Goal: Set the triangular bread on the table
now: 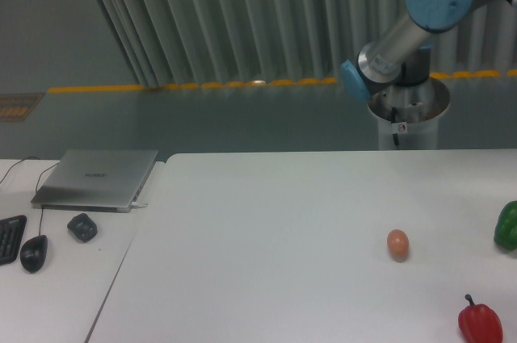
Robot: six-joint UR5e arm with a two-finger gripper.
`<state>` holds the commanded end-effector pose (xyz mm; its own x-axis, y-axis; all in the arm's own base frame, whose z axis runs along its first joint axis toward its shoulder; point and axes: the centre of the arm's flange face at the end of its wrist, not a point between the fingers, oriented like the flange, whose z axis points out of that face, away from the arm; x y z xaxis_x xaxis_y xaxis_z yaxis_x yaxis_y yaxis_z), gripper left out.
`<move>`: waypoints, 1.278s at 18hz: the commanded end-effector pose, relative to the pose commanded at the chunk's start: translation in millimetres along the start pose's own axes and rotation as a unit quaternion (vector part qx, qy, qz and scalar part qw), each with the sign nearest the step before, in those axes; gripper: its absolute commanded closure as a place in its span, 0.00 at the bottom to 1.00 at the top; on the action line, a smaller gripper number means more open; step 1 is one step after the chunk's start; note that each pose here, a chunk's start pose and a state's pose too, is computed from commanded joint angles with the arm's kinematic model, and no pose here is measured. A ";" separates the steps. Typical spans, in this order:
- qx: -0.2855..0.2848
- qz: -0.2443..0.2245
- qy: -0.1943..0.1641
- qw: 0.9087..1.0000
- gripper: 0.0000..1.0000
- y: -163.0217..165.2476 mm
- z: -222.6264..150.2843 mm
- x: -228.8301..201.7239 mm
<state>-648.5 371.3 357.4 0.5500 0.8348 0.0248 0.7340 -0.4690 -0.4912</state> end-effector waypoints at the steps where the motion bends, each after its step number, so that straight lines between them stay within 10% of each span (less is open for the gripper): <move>1: -0.012 -0.002 0.008 1.000 0.75 4.8 -7.7 4.4; 15: -0.064 0.118 0.037 0.990 0.75 67.4 -76.5 80.1; 20: -0.116 0.254 0.027 0.960 0.75 104.2 -78.8 119.6; 23: -0.158 0.345 0.027 0.925 0.75 119.9 -84.1 144.4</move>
<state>-447.6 411.4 375.4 0.9440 0.2933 -0.1513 0.2755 -0.9528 -0.1279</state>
